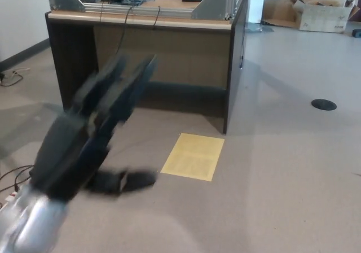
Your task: A person hands over a black lunchbag to the robot and the robot uses its left hand to grab the strips of the lunchbag, the gives it back to the person.
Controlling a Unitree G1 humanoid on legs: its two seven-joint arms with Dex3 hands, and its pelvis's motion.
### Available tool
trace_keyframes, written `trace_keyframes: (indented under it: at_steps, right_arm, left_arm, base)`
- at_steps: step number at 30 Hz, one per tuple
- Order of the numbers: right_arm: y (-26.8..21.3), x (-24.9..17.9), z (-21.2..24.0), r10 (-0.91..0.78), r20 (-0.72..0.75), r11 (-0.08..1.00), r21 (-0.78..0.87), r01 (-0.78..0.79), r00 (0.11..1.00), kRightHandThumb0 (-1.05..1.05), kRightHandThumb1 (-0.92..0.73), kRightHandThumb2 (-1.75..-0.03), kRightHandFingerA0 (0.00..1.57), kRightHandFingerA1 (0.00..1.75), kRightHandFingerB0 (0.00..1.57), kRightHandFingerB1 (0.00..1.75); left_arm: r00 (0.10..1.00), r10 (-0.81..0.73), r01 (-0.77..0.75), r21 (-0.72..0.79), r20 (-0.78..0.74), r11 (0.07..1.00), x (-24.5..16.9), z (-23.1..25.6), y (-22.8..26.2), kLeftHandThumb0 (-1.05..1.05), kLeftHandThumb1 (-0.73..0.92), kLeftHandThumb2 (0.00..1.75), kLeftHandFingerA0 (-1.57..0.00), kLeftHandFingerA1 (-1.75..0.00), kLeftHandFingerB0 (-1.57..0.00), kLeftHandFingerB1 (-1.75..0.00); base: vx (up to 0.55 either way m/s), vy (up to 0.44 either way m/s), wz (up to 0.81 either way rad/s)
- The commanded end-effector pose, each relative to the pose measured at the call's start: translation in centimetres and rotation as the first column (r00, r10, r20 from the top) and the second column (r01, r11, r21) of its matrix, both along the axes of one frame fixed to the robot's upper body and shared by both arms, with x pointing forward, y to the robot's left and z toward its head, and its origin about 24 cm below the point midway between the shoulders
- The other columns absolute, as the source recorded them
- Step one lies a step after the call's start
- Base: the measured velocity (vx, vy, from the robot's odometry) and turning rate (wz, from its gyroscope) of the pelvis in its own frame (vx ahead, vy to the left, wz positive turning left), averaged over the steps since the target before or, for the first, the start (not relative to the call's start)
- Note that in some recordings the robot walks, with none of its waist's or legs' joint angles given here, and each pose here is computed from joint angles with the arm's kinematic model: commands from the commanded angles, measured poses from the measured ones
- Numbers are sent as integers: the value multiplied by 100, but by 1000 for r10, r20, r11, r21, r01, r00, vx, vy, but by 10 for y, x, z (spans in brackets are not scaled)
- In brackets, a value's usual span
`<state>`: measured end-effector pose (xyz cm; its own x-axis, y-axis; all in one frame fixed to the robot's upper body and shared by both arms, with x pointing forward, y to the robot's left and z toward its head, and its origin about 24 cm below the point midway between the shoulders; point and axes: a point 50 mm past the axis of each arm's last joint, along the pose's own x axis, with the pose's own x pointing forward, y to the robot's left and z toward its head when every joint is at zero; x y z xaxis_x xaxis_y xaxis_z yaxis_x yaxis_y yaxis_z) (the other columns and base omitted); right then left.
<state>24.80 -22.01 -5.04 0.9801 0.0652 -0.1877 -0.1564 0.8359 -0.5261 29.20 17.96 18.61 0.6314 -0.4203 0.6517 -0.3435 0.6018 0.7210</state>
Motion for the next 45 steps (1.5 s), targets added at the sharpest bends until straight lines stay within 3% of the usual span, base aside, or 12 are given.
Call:
trace_keyframes:
  at_steps: [1,8,12,13,18,24,28,29,31,32,34,45]
  right_arm:
    - [-12,-15,-9,-70,-12,997,-35,70,997,-55,-74,-63,72,49,64,48]
    - [-15,-24,-13,-72,-26,997,-39,71,997,-54,-74,-63,66,46,60,45]
    - [-16,-21,-10,-97,1,995,-26,97,995,-50,-73,-62,65,47,61,47]
    - [-17,-21,-9,-106,4,994,-19,106,994,-52,-74,-62,64,46,60,46]
    - [-22,-20,-7,-122,3,992,-31,122,993,-54,-74,-63,63,46,59,45]
    - [-20,-16,-6,-118,8,993,-14,118,993,-56,-73,-63,70,49,61,47]
    - [-21,-17,-6,-119,8,993,-16,119,993,-56,-73,-63,71,49,61,47]
    - [-21,-20,-8,-117,4,993,-20,117,993,-50,-59,-100,69,68,51,60]
    - [-21,-19,-8,-117,-4,993,-26,117,993,-52,-61,-100,68,67,51,58]
    - [-21,-19,-8,-115,-5,993,-28,115,993,-56,-74,-63,71,49,61,46]
    - [-21,-19,-8,-113,-2,993,-33,113,994,-57,-73,-64,71,49,62,47]
    - [-23,-25,-9,-119,9,992,-47,119,993,-55,-73,-62,71,49,65,47]
  left_arm:
    - [746,317,-404,-21,-586,914,-99,-152,130,-85,60,98,0,-18,-7,-19]
    - [523,456,-525,149,-720,838,-126,-205,151,-81,52,90,0,-14,-7,-19]
    - [533,416,-528,94,-737,844,-115,-201,151,-71,45,86,0,-17,-7,-21]
    - [522,411,-527,96,-748,844,-112,-202,151,-76,58,57,0,-25,-2,-25]
    - [459,369,-535,81,-808,841,-103,-207,155,-75,47,83,-8,-16,-11,-15]
    - [439,320,-552,29,-840,834,-102,-208,158,-72,48,62,-9,-28,-10,-21]
    - [423,312,-554,30,-851,832,-102,-209,159,-69,44,81,-2,-35,-8,-26]
    - [419,303,-549,26,-856,835,-103,-210,159,-69,44,81,-1,-34,-13,-26]
    - [418,293,-546,20,-860,838,-103,-209,159,-69,44,81,-2,-33,-13,-26]
    - [416,289,-545,18,-862,838,-102,-209,159,-73,48,62,-9,-27,-10,-20]
    - [411,287,-544,20,-865,839,-103,-209,160,-69,44,82,0,-31,-12,-25]
    - [405,260,-527,8,-876,850,-107,-211,157,-69,44,83,0,-31,-13,-23]
  base:
    - [0,0,0]
    - [0,0,0]
    - [0,0,0]
    - [0,0,0]
    - [0,0,0]
    - [0,0,0]
    - [0,0,0]
    - [0,0,0]
    - [0,0,0]
    - [0,0,0]
    - [0,0,0]
    - [0,0,0]
